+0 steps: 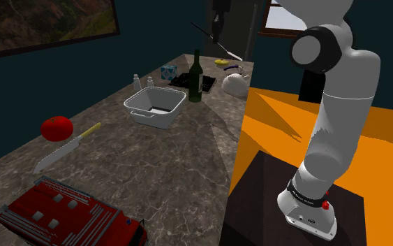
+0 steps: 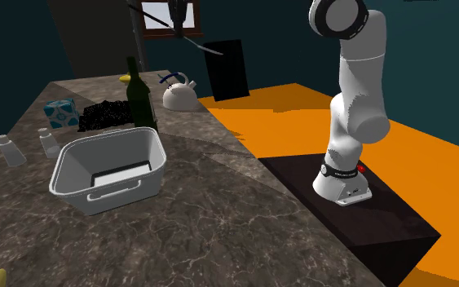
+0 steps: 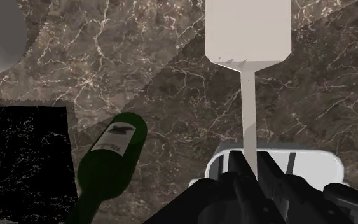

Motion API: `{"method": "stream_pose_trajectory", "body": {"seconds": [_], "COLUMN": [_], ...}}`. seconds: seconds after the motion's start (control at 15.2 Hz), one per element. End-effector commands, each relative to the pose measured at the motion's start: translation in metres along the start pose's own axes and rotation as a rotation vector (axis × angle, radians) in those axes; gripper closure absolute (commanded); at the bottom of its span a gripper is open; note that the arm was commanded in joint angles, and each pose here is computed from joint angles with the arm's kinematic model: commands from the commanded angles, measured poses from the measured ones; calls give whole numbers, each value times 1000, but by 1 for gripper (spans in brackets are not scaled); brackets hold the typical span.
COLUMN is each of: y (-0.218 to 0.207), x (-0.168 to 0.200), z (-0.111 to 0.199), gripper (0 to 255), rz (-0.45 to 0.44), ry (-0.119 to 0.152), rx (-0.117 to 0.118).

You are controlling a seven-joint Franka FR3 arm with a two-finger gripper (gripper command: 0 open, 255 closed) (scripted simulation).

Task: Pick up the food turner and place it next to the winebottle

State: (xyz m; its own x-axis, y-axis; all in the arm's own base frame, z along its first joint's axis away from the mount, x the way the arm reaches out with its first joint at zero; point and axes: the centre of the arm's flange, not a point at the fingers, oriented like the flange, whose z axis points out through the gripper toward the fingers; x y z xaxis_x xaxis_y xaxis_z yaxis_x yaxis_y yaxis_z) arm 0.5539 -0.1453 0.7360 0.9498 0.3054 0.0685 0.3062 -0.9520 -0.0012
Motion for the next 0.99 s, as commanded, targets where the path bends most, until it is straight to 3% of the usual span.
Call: {"method": "stream_pose_trajectory", "body": {"seconds": [0.0, 0.92], "y": [17, 17], "x": [4, -2], "z": [6, 80], "gripper": [255, 255], "rz": [-3, -3], "ry": [-2, -2], "rx": [-1, -1]}}
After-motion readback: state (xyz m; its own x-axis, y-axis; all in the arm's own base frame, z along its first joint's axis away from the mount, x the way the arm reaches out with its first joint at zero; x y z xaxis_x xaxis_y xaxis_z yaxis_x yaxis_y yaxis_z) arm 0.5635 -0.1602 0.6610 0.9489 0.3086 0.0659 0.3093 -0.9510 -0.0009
